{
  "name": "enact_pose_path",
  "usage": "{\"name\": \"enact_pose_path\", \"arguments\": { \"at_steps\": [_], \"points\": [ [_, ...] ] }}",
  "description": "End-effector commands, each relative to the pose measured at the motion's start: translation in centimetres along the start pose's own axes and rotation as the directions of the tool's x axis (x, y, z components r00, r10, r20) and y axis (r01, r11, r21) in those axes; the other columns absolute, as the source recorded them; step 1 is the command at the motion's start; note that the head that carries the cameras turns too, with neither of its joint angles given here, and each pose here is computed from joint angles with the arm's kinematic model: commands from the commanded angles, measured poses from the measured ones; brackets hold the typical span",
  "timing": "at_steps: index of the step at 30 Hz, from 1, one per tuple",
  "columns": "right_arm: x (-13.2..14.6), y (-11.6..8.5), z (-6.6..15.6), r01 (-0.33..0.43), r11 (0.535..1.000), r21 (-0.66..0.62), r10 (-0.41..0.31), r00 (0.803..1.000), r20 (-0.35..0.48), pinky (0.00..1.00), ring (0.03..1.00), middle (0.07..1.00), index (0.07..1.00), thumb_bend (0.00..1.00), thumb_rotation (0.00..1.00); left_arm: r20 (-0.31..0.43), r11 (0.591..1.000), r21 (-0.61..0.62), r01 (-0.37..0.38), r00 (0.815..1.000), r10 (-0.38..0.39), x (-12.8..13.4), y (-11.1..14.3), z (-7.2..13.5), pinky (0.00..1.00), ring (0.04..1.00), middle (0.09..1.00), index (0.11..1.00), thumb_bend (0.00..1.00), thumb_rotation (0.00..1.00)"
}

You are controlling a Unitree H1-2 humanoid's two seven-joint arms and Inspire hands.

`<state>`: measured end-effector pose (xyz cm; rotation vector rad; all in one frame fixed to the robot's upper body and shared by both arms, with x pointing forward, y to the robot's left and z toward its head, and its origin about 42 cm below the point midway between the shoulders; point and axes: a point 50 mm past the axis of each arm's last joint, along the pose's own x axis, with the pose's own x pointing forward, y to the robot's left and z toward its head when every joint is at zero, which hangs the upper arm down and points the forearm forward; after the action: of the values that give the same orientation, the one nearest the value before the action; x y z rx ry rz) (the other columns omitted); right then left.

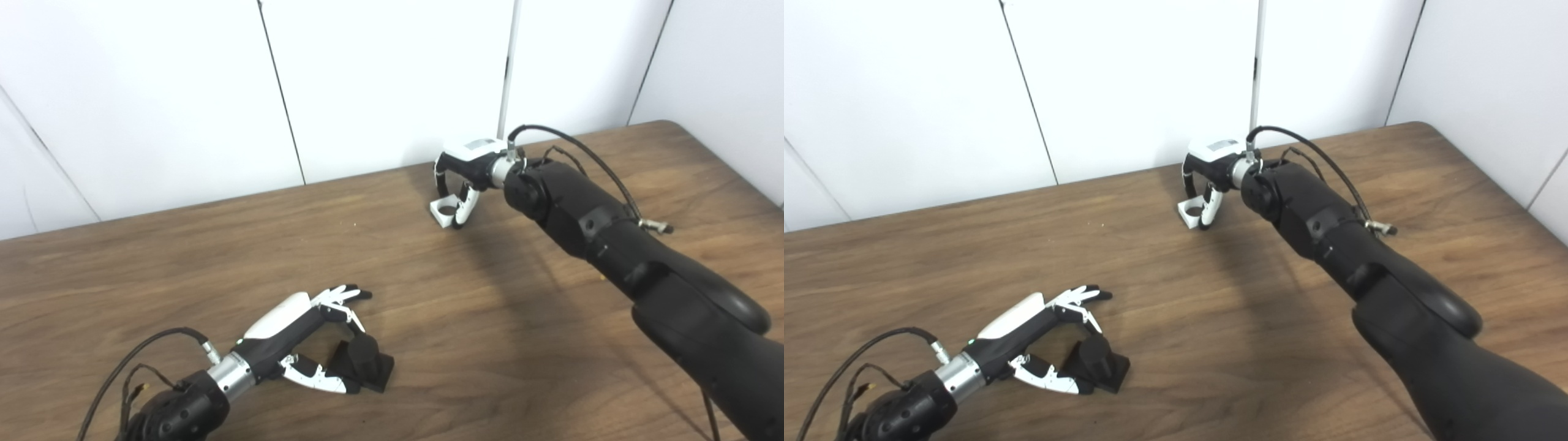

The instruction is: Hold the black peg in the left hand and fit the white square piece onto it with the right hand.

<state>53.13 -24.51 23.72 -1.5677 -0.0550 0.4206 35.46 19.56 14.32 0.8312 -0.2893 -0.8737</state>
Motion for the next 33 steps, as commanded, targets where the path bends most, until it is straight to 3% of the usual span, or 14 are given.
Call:
{"name": "enact_pose_path", "arguments": {
  "at_steps": [1,18,29,33],
  "points": [
    [-0.4,-2.1,-0.2,0.041,0.999,-0.005,-0.041,0.999,0.020,0.96,0.939,0.849,0.480,0.51,0.14,-0.070,0.995,0.042,0.092,0.994,-0.088,-1.3,-0.3,-1.4,1.00,1.000,0.946,0.492,0.52,0.07],
    [-4.6,-6.2,0.8,0.177,0.984,-0.005,-0.173,0.966,0.190,0.91,0.914,0.833,0.481,0.51,0.14,-0.064,0.995,0.039,0.095,0.994,-0.092,-0.7,-0.3,-1.0,1.00,1.000,0.948,0.492,0.52,0.07],
    [-7.2,-7.3,0.5,0.208,0.978,0.021,-0.205,0.937,0.284,0.89,0.907,0.836,0.482,0.51,0.14,-0.074,0.993,0.055,0.104,0.992,-0.100,1.3,-1.2,-0.1,1.00,1.000,0.962,0.493,0.52,0.08],
    [-7.9,-8.0,1.4,0.213,0.977,0.011,-0.204,0.922,0.330,0.90,0.908,0.840,0.482,0.51,0.14,-0.089,0.993,0.060,0.106,0.991,-0.101,1.8,-1.3,0.0,1.00,1.000,0.968,0.494,0.52,0.08]
  ]
}}
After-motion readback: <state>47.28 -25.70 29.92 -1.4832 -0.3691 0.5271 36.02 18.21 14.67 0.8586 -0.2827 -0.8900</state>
